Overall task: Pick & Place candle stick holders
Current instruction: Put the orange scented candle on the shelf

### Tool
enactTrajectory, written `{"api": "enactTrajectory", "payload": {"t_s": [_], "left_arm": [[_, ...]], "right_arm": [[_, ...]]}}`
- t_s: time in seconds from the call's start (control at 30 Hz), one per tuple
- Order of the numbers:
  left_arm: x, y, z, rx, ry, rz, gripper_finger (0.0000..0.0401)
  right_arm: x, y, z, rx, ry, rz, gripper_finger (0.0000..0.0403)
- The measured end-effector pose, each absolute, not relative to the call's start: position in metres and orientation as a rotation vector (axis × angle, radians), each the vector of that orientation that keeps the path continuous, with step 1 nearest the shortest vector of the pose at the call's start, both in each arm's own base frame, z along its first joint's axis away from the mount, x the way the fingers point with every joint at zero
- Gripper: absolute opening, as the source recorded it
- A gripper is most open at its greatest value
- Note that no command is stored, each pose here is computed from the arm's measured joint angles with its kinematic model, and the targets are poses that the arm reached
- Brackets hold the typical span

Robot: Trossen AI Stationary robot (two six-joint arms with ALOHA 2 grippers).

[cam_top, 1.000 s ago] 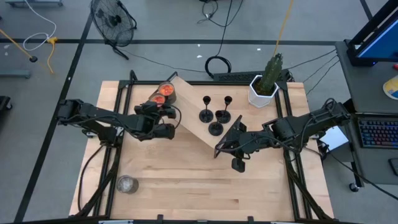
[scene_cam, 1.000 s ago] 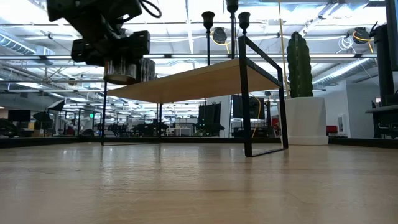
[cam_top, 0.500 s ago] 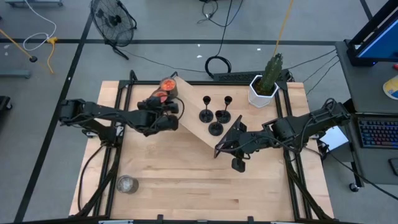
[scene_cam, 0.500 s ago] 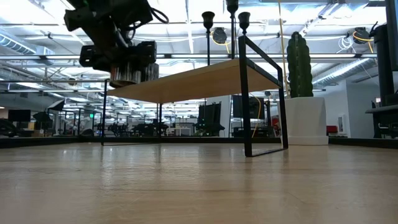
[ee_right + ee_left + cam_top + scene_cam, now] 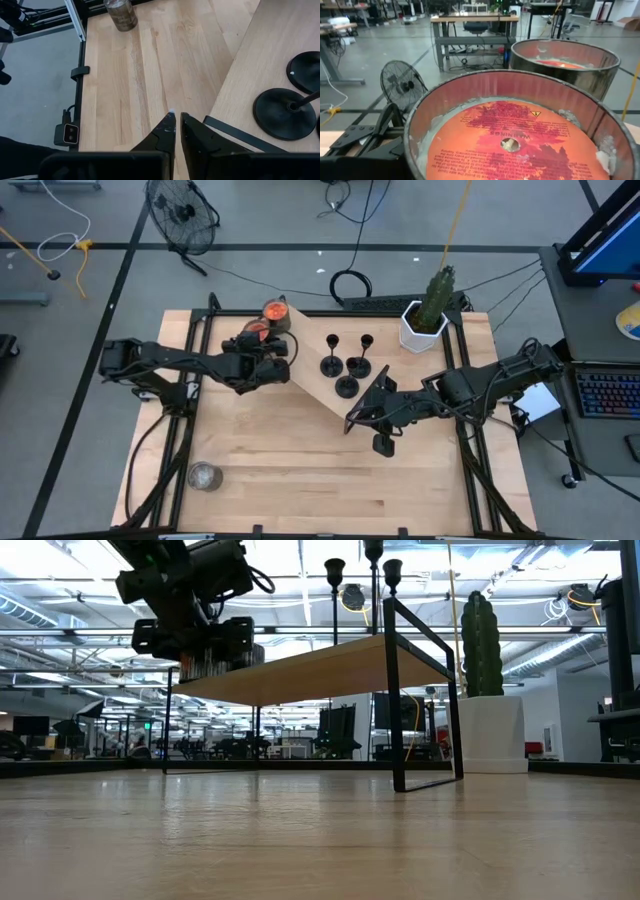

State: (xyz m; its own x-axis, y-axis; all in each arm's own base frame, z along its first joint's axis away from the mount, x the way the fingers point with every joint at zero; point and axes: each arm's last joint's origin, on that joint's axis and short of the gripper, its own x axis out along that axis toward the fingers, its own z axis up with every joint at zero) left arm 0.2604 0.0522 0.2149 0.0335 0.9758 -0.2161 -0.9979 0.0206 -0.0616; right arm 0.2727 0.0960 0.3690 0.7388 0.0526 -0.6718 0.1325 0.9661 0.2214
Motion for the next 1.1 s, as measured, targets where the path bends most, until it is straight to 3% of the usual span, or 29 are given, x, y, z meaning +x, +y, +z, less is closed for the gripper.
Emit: {"api": "enactTrajectory", "payload": {"t_s": [0.17,0.3,0.43,0.57,0.7,0.93,1.1], "left_arm": [[0.2607,0.0522,0.2144,-0.221,0.123,1.537,0.035],[0.261,0.0521,0.2134,-0.229,0.14,1.527,0.0384],[0.261,0.0521,0.2135,-0.231,0.14,1.526,0.0352],[0.2609,0.0522,0.2137,-0.225,0.135,1.531,0.0352],[0.2607,0.0523,0.2144,-0.206,0.13,1.538,0.0385],[0.2604,0.0523,0.2149,-0.18,0.138,1.543,0.0353],[0.2602,0.0524,0.2153,-0.172,0.125,1.552,0.0388]], "right_arm": [[0.2727,0.096,0.369,0.263,0.74,-0.044,0.0018],[0.2728,0.096,0.3691,0.263,0.74,-0.044,0.0018],[0.2728,0.096,0.3691,0.263,0.74,-0.044,0.0018],[0.2728,0.096,0.3691,0.266,0.74,-0.045,0.0018],[0.2728,0.096,0.3691,0.267,0.74,-0.045,0.0018],[0.2732,0.0963,0.3695,0.27,0.735,-0.041,0.0018],[0.2732,0.0963,0.3696,0.269,0.735,-0.04,0.0018]]}}
